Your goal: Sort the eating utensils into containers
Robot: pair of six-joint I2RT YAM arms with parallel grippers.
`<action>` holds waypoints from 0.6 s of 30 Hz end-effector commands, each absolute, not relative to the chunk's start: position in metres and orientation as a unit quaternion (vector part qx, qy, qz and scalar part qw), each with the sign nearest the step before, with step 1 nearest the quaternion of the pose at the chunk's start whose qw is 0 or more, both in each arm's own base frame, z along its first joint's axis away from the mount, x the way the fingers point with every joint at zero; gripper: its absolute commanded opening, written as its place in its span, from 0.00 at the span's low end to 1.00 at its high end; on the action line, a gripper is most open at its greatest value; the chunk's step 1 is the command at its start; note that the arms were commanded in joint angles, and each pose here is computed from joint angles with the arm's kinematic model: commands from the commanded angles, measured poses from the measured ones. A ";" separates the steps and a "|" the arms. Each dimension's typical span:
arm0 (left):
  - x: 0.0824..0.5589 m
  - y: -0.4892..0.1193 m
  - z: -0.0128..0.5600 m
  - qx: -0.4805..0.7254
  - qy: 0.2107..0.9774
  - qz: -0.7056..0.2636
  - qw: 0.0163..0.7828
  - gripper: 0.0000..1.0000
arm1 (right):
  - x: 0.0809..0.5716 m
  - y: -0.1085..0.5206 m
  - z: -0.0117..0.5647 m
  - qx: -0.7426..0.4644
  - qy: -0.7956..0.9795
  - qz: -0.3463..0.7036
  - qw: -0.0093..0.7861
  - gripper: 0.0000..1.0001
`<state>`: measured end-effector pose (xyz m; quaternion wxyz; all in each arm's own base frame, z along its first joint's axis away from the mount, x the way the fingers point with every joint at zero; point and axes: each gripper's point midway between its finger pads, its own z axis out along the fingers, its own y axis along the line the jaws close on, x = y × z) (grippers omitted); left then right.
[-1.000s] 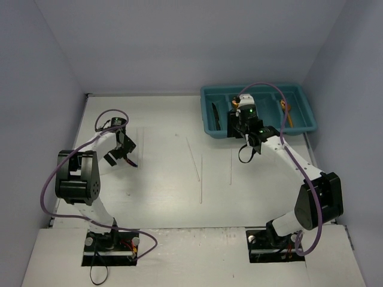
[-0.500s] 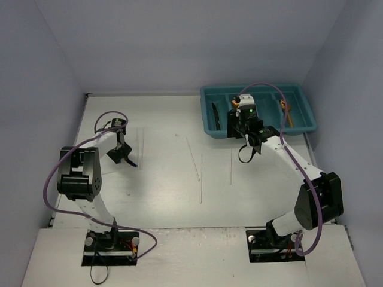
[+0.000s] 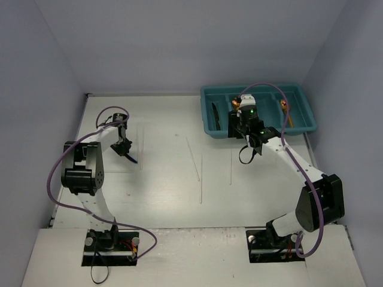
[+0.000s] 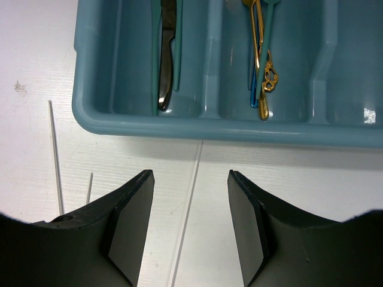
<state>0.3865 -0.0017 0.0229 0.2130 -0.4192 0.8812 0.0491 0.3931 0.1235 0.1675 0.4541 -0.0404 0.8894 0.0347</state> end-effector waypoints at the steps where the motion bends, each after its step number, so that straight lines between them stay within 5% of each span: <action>1: 0.410 -0.028 0.034 -0.385 0.893 0.009 0.232 0.00 | 0.401 0.118 0.195 -0.026 0.867 0.033 0.497 0.49; 18: 0.445 -0.064 0.193 -0.206 0.873 -0.040 0.440 0.00 | 0.393 0.159 0.222 -0.071 0.843 0.145 0.512 0.50</action>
